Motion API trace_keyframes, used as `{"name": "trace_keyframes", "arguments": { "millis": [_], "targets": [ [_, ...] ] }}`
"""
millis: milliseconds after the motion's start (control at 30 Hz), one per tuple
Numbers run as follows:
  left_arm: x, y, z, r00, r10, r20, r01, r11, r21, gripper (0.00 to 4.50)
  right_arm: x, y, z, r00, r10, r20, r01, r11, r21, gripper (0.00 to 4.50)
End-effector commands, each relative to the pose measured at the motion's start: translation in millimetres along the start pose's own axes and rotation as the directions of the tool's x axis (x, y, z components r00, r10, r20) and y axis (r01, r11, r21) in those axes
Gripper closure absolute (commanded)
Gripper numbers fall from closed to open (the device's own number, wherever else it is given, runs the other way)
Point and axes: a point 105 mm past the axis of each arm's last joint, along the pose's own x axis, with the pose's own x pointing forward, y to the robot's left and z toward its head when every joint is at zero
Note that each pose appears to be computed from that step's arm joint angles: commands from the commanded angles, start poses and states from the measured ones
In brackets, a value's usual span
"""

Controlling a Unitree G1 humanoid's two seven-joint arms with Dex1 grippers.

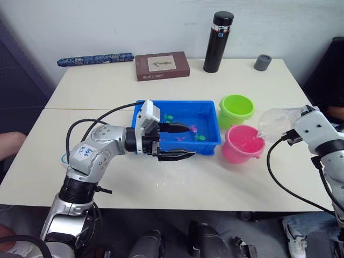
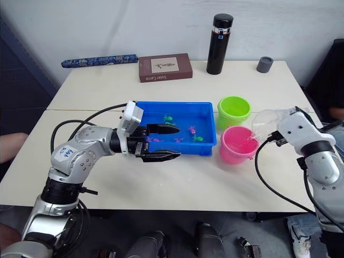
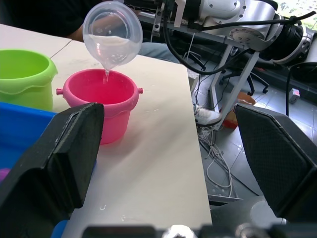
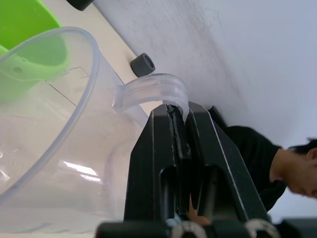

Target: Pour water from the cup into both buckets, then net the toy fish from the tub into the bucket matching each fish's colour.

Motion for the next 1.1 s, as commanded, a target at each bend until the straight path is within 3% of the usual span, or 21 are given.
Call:
{"name": "trace_keyframes", "arguments": {
  "millis": [33, 233, 500, 867, 1100],
  "targets": [
    [0, -3, 8, 1.000, -0.001, 0.013, 0.000, 0.999, 0.042, 0.00, 3, -14, 19, 0.996, -0.031, 0.082, 0.041, 0.992, -0.122, 4.49],
    [0, -2, 8, 1.000, 0.005, 0.016, -0.006, 0.999, 0.043, 0.00, 5, -13, 22, 0.995, -0.027, 0.094, 0.041, 0.988, -0.146, 4.49],
    [0, 4, 10, 0.999, 0.029, 0.031, -0.030, 0.999, 0.035, 0.00, 4, -10, 5, 0.999, -0.050, 0.007, 0.049, 0.994, 0.100, 4.49],
    [5, 26, 17, 0.988, 0.137, 0.070, -0.141, 0.989, 0.047, 0.00, 3, -14, -18, 0.992, -0.022, -0.126, 0.083, 0.857, 0.508, 4.49],
    [6, 37, 21, 0.980, 0.182, 0.077, -0.186, 0.981, 0.053, 0.00, 33, -25, -17, 0.991, -0.028, -0.134, 0.104, 0.795, 0.598, 4.49]
  ]
}}
